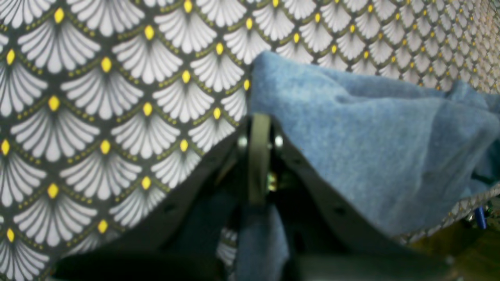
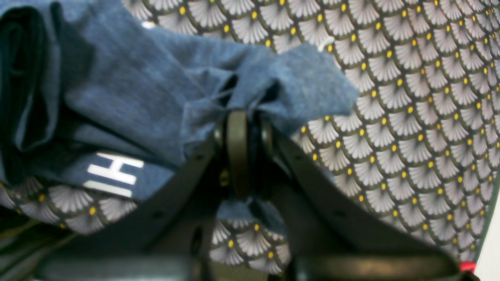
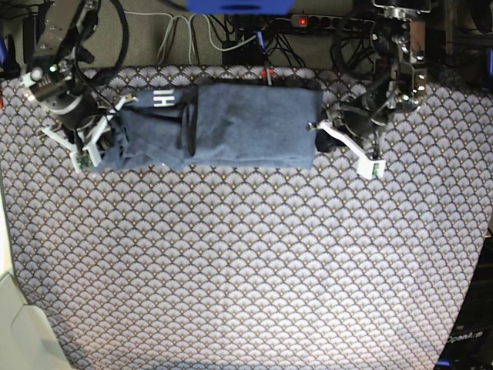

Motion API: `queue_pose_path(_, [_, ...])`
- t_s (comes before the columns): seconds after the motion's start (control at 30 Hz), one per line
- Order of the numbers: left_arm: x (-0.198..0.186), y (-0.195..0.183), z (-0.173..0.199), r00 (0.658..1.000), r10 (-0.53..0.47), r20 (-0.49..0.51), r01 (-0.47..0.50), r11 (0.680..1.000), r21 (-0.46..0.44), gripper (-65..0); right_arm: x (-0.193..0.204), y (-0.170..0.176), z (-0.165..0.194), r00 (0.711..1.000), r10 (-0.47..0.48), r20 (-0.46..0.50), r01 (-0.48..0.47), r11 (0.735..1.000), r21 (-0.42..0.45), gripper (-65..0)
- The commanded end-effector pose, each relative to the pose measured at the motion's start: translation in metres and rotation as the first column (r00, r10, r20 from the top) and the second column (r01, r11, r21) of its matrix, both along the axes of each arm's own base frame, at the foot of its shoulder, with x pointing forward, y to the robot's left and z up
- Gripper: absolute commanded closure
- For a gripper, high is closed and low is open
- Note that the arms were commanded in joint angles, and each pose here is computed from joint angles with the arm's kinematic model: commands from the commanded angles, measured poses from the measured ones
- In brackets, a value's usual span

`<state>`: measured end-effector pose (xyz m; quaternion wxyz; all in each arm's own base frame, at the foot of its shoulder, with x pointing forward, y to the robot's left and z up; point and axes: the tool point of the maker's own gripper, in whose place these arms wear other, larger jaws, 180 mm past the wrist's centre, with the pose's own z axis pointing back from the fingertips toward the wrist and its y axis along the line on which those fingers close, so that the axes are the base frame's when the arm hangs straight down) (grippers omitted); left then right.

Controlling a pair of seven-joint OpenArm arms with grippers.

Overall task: Fold the T-shirt properly
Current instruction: 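Fold the strip end with the right gripper over onto the middle section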

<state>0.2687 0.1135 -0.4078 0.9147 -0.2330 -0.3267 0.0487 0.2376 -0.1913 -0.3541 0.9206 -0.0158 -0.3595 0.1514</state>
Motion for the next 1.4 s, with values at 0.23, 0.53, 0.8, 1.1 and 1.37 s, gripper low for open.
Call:
queue_pose_path(0.23, [0.019, 0.038, 0.031, 0.991, 0.087, 0.103, -0.09, 0.996, 0.024, -0.3, 0.012, 0.045, 0.01, 0.993, 0.104, 0.056, -0.107, 0.992, 0.06, 0.0])
queue_pose_path(0.53, [0.007, 0.075, 0.026, 0.98, 0.179, 0.085, -0.184, 0.981, 0.061, -0.3, 0.015, 0.127, 0.018, 0.959, 0.265, 0.097, -0.279, 0.946, 0.164, 0.0])
queue_pose_path(0.8, [-0.009, 0.076, 0.015, 0.982, 0.182, 0.044, -0.184, 0.98, 0.072, -0.3, 0.004, 0.178, 0.027, 0.917, 0.375, 0.134, -0.398, 0.885, 0.242, 0.0])
queue_pose_path(1.1, [-0.019, 0.074, 0.01, 0.983, 0.183, 0.021, -0.184, 0.981, 0.064, -0.3, 0.002, 0.194, 0.037, 0.909, 0.378, 0.175, -0.416, 0.842, 0.343, 0.0])
queue_pose_path(1.37, [-0.025, 0.072, 0.006, 0.983, 0.181, 0.007, -0.181, 0.981, 0.062, -0.3, -0.016, 0.261, 0.05, 0.81, 0.541, 0.227, -0.585, 0.717, 0.379, 0.0])
